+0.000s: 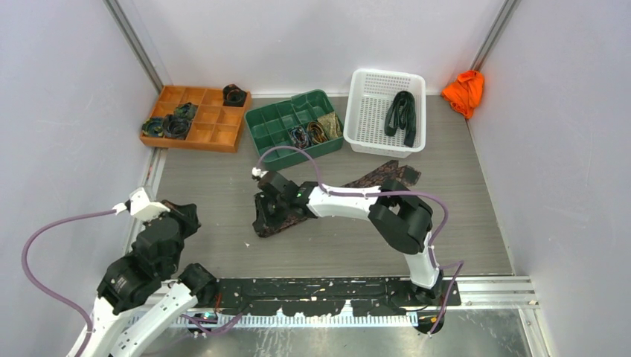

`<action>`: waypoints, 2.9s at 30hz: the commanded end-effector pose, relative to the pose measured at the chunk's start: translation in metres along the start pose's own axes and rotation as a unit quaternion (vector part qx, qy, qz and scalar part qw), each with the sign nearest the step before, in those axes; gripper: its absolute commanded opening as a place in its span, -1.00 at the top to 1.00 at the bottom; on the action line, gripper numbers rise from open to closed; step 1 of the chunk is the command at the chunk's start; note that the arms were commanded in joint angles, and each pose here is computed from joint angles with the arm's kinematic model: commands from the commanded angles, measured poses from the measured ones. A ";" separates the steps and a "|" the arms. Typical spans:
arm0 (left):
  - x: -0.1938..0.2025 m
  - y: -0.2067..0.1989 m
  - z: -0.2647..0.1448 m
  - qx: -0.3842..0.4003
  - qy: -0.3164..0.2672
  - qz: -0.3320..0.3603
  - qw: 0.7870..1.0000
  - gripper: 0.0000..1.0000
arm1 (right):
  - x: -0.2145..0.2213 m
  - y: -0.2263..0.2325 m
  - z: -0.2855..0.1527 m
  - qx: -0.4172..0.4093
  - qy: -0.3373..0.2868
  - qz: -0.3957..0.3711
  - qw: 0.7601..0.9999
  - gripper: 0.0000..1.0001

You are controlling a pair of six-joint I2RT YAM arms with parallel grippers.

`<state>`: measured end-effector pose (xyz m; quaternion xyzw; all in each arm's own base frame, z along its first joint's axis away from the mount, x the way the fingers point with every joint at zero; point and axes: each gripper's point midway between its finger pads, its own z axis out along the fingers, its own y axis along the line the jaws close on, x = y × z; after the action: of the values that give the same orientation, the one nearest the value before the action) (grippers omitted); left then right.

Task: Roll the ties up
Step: Roll the tie at the center of the board.

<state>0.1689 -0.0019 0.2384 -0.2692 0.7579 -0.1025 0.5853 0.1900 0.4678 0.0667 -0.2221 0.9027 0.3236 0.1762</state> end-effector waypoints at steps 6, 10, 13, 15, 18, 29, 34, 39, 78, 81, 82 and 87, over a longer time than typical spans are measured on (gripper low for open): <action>0.001 -0.023 0.013 0.017 0.001 -0.007 1.000 1.00 | -0.018 0.028 -0.005 -0.210 0.007 0.065 0.975 0.88; 0.004 -0.025 0.014 0.020 0.005 -0.006 1.000 1.00 | -0.020 0.014 -0.003 -0.218 0.005 0.081 0.973 0.87; 0.007 -0.027 0.015 0.022 0.008 -0.006 1.000 1.00 | -0.015 -0.001 0.004 -0.208 0.015 0.099 0.973 0.86; 0.009 -0.029 0.017 0.025 0.012 -0.005 1.000 1.00 | -0.011 -0.011 0.007 -0.201 0.017 0.108 0.973 0.86; 0.014 -0.031 0.019 0.027 0.020 -0.003 0.999 1.00 | -0.005 -0.024 0.008 -0.186 0.014 0.119 0.975 0.83; 0.030 -0.039 0.028 0.034 0.041 0.003 0.999 1.00 | 0.001 -0.042 0.000 -0.150 0.004 0.125 0.981 0.38; 0.048 -0.049 0.037 0.044 0.063 0.007 0.997 1.00 | -0.001 -0.042 -0.011 -0.134 0.004 0.119 0.984 0.14; 0.063 -0.056 0.047 0.045 0.081 0.013 0.996 1.00 | -0.002 -0.050 -0.018 -0.098 -0.003 0.109 0.989 0.15; 0.127 -0.055 0.096 0.026 0.098 0.045 0.994 1.00 | -0.010 -0.050 -0.001 -0.096 0.008 0.126 0.987 0.12; 0.132 -0.058 0.098 0.031 0.106 0.047 0.993 1.00 | -0.016 -0.047 -0.011 -0.092 -0.002 0.112 0.989 -0.02; 0.133 -0.058 0.098 0.031 0.108 0.047 0.993 1.00 | -0.018 -0.045 -0.014 -0.093 -0.004 0.107 0.990 -0.03; 0.134 -0.055 0.100 0.026 0.106 0.056 0.993 1.00 | -0.027 -0.041 -0.029 -0.087 -0.014 0.098 0.991 -0.05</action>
<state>0.2457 -0.1013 0.1100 -0.1930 0.8449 -0.1075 0.4872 0.2149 0.4278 0.0386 -0.1288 0.8970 0.4134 0.0892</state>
